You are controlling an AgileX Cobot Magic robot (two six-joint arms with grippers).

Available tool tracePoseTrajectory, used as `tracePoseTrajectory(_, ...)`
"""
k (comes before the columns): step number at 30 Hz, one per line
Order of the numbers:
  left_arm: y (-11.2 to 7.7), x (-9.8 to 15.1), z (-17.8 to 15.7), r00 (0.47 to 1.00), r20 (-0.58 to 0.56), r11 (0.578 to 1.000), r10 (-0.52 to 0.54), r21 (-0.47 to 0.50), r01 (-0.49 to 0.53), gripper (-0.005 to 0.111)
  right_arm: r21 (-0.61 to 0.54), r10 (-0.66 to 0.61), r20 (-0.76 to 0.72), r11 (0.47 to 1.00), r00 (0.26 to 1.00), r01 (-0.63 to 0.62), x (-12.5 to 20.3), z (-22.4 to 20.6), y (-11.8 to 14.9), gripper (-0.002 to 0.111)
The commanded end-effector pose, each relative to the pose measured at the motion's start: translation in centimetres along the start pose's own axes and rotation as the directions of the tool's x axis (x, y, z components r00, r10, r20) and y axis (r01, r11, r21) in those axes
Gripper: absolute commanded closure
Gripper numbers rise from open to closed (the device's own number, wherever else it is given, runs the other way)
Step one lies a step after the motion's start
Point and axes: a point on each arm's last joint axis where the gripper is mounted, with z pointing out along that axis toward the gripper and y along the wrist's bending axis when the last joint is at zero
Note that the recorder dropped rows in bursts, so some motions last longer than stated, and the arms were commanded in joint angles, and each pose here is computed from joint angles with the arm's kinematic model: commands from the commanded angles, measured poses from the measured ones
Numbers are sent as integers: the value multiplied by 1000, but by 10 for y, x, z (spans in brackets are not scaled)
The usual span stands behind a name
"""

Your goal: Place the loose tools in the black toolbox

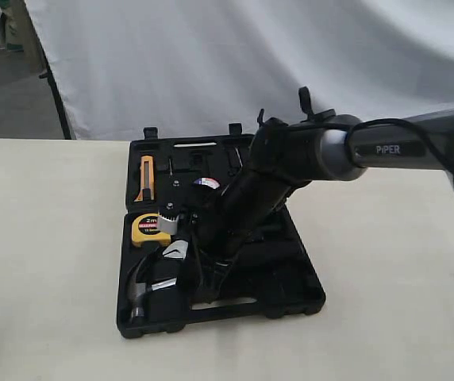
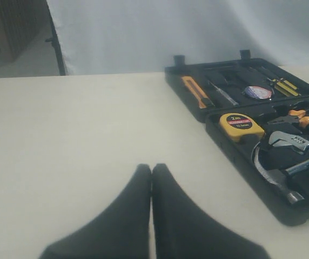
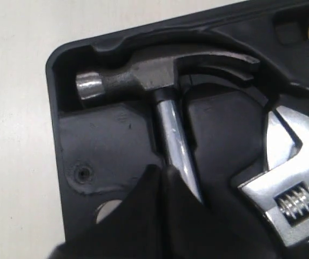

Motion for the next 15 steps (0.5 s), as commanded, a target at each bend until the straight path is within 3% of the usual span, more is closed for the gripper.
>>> tracePoseTrajectory(1,0,1,0,1000,0,1000,-2,8,2,106,7,-13,-41,1000,999,14,8,8,-2,108)
tracePoseTrajectory(8,0,1,0,1000,0,1000,-2,8,2,106,61,-22,-2,998,1000,23,-9,-16,-4,108)
tracePoseTrajectory(15,0,1,0,1000,0,1000,-2,8,2,106,49,66,-9,997,998,-66,10,-28,-16,108)
